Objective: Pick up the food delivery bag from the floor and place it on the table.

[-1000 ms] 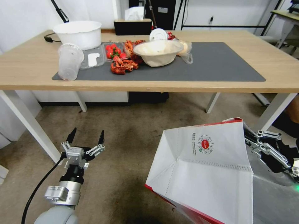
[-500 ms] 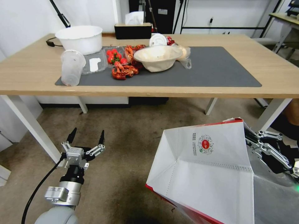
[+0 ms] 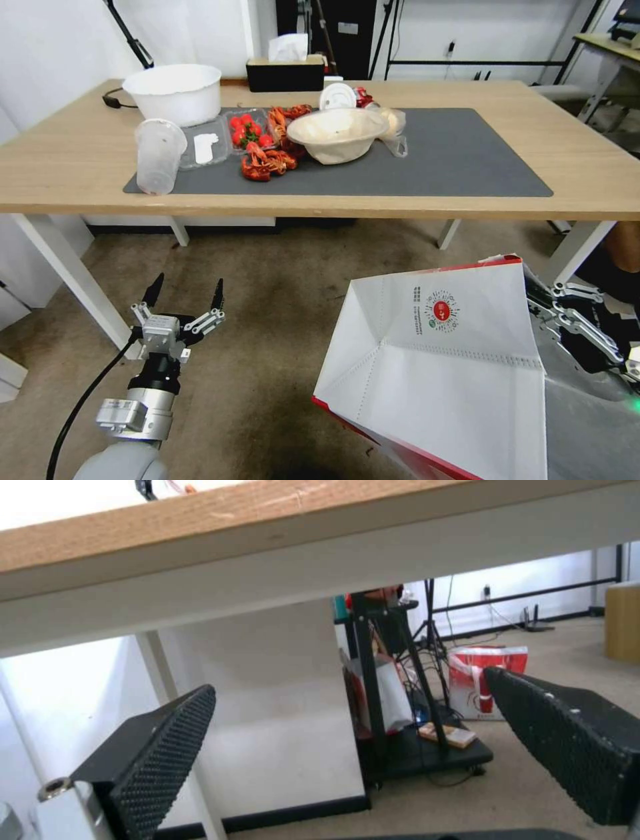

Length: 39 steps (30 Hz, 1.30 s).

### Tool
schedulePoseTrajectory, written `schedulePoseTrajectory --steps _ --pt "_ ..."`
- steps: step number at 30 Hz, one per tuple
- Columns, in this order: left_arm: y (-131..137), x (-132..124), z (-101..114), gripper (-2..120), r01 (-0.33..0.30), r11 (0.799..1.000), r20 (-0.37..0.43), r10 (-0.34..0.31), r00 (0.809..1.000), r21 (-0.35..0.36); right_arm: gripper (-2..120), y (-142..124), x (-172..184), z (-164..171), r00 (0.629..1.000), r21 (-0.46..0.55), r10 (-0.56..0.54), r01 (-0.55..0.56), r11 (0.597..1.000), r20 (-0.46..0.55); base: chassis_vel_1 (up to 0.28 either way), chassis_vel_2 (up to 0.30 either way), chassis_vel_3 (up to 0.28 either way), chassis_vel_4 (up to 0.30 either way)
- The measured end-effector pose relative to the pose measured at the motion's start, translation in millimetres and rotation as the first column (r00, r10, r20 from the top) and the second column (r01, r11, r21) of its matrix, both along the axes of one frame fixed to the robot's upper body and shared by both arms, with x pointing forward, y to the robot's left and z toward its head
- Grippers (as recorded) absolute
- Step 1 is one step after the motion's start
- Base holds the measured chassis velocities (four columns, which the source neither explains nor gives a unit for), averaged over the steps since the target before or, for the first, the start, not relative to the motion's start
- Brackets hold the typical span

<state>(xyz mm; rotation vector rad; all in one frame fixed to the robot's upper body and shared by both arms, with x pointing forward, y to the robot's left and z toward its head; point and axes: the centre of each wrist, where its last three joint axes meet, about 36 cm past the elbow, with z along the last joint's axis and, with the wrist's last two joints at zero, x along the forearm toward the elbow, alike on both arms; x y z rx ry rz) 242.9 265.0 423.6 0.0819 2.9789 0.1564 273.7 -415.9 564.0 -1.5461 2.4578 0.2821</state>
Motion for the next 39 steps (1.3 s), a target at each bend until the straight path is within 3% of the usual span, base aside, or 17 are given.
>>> schedulePoseTrajectory --steps 39 --pt "-3 -1 0 100 0.003 1.0 -0.027 -0.003 1.0 0.006 0 8 -2 -9 1.0 0.034 -0.014 0.014 0.999 -0.001 0.0 0.0 0.0 0.0"
